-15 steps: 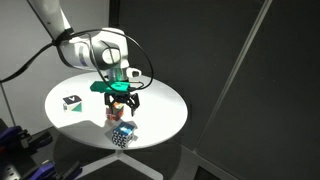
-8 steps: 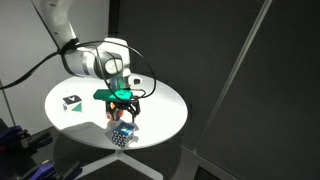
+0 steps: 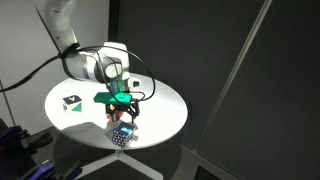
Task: Pick up the block with a number image and move it to the right of the table and then pick it up again and move it back to its original position
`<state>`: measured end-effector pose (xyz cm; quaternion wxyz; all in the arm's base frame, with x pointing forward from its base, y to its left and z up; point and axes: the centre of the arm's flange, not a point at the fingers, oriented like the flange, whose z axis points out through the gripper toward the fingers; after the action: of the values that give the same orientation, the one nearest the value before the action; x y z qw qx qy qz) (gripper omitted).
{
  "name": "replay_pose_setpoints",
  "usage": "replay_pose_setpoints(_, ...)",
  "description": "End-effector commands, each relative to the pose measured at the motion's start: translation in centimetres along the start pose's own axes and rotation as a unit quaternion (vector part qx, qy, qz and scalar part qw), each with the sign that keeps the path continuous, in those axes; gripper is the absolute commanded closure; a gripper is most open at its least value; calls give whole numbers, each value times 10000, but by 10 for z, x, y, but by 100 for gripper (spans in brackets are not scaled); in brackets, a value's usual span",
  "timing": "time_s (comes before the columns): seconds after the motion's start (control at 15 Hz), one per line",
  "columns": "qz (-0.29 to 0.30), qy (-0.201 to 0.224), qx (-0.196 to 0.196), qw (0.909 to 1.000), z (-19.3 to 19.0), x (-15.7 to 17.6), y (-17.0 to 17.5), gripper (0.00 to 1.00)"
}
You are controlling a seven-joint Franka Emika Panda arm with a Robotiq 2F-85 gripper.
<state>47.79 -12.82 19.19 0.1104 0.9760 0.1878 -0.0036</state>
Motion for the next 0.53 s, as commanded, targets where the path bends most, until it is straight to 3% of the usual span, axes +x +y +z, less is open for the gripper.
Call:
replay_pose_setpoints(0.0, -157, 68, -54, 9998, 4, 9, 4, 0)
replay_pose_setpoints(0.47, -239, 71, -107, 9996, 14, 16, 2, 0)
